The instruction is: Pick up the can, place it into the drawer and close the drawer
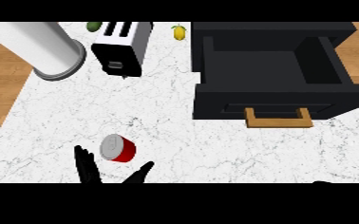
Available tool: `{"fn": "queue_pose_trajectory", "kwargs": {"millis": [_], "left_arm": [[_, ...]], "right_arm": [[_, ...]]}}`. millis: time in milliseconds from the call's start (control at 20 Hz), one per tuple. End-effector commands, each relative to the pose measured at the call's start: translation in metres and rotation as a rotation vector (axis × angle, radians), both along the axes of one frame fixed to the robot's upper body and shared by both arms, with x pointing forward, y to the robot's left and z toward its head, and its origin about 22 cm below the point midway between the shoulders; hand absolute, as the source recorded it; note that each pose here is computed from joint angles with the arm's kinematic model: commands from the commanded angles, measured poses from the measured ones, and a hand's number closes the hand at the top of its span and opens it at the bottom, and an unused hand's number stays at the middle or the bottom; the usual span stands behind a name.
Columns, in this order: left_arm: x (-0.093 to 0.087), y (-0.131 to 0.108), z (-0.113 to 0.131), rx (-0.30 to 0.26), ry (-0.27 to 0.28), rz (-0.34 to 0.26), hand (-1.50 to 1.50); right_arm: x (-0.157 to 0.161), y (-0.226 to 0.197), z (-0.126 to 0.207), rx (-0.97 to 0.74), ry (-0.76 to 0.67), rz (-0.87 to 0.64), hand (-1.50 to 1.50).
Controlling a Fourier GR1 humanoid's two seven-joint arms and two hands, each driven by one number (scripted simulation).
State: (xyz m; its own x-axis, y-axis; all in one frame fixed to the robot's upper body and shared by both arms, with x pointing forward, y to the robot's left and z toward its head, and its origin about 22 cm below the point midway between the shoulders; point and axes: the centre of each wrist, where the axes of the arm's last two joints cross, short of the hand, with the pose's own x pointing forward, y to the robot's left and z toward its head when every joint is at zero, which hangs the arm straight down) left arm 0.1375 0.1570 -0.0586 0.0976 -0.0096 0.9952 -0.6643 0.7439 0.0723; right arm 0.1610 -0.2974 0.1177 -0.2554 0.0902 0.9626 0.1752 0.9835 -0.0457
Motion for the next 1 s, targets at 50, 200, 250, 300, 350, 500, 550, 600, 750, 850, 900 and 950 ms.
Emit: {"fn": "queue_pose_trajectory", "kwargs": {"millis": [50,200,250,300,350,500,550,600,750,850,900,950], "left_arm": [[0.001,0.02,-0.029,-0.016,0.006,0.018,-1.5],[0.02,0.024,-0.045,-0.039,0.024,0.037,-1.5],[0.023,0.026,-0.041,-0.035,-0.007,0.02,-1.5],[0.002,0.032,-0.051,-0.031,0.013,0.048,-1.5],[0.026,0.03,-0.049,-0.046,0.029,0.042,-1.5],[0.021,0.028,-0.062,-0.047,0.006,0.057,-1.5],[0.021,0.029,-0.079,-0.051,0.025,0.046,-1.5],[0.001,0.038,-0.058,-0.043,0.008,0.056,-1.5],[0.02,0.049,-0.074,-0.037,0.005,0.036,-1.5],[0.025,0.035,-0.081,-0.051,0.001,0.028,-1.5],[0.029,0.037,-0.086,-0.049,-0.013,0.025,-1.5],[0.031,0.054,-0.07,-0.041,-0.014,0.034,-1.5]], "right_arm": [[-0.004,0.012,0.013,-0.02,-0.001,-0.004,-1.5],[0.003,-0.004,0.001,-0.027,0.011,-0.019,-1.5],[0.0,0.005,0.021,-0.019,0.001,-0.01,-1.5],[-0.012,0.0,0.012,-0.018,0.012,-0.007,-1.5],[-0.003,0.001,0.029,-0.025,0.014,0.008,-1.5],[-0.01,-0.011,0.013,-0.028,0.003,-0.004,-1.5],[0.004,-0.005,0.022,-0.009,0.009,-0.012,-1.5],[-0.007,-0.016,0.017,-0.031,0.009,-0.017,-1.5],[-0.003,0.001,0.021,-0.014,-0.001,0.013,-1.5],[0.008,0.002,0.026,-0.034,0.018,0.001,-1.5],[0.001,-0.011,0.025,-0.023,-0.008,-0.001,-1.5],[-0.003,0.0,0.007,-0.015,-0.003,-0.003,-1.5]]}}
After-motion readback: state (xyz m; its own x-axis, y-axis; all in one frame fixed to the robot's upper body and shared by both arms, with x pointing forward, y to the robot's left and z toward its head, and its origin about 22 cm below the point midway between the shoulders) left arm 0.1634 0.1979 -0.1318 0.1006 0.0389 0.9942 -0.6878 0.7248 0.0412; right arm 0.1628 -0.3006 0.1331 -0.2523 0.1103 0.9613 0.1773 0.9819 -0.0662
